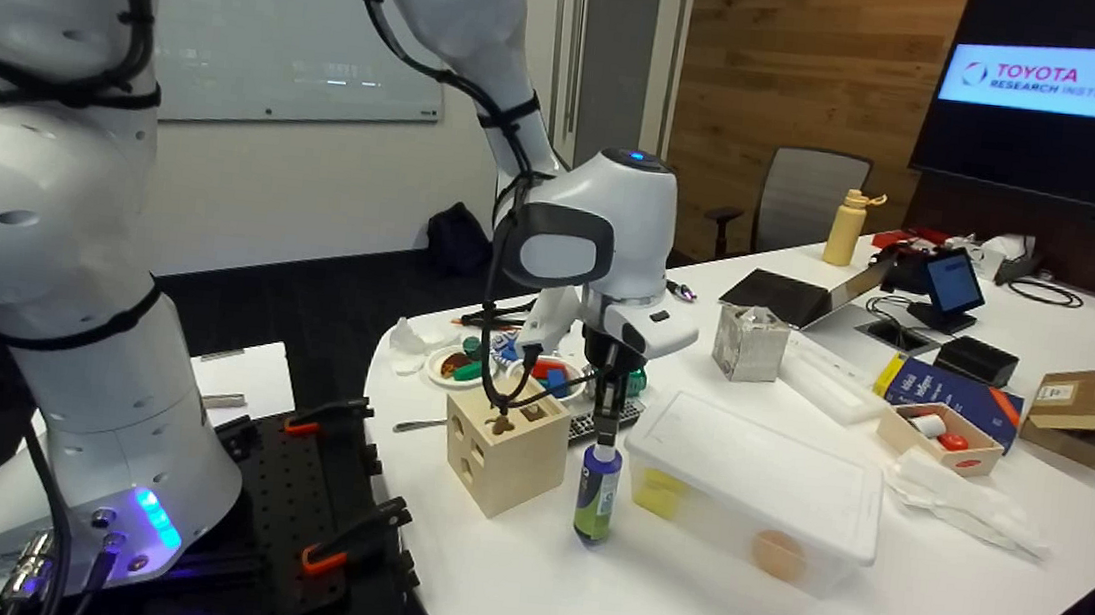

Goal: Move the blue bottle forward

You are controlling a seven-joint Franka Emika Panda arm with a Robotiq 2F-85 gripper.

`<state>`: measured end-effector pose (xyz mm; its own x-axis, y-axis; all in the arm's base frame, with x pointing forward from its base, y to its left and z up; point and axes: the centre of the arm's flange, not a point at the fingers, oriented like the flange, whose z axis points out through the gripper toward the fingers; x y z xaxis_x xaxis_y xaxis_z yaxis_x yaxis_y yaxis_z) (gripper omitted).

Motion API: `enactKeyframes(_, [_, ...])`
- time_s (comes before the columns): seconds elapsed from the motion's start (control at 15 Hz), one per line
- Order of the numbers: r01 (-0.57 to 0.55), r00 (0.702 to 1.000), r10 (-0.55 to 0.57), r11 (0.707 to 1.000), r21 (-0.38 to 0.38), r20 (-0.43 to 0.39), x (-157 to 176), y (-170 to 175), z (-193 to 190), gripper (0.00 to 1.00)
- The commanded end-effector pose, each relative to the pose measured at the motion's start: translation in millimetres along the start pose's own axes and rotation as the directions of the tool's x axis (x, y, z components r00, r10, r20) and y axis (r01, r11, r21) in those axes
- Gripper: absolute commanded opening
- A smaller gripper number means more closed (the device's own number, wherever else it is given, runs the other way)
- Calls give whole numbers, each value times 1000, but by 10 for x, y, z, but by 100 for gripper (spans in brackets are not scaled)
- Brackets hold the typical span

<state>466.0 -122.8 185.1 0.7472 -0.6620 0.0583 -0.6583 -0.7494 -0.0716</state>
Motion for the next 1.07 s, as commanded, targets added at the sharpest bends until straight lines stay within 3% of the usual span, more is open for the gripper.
enactKeyframes(0.0, [-6,1000,6,1000,-17,18,17,-109,-315,6])
enactKeyframes(1.0, [53,998,-54,998,-47,-41,-39,-369,-1460,6])
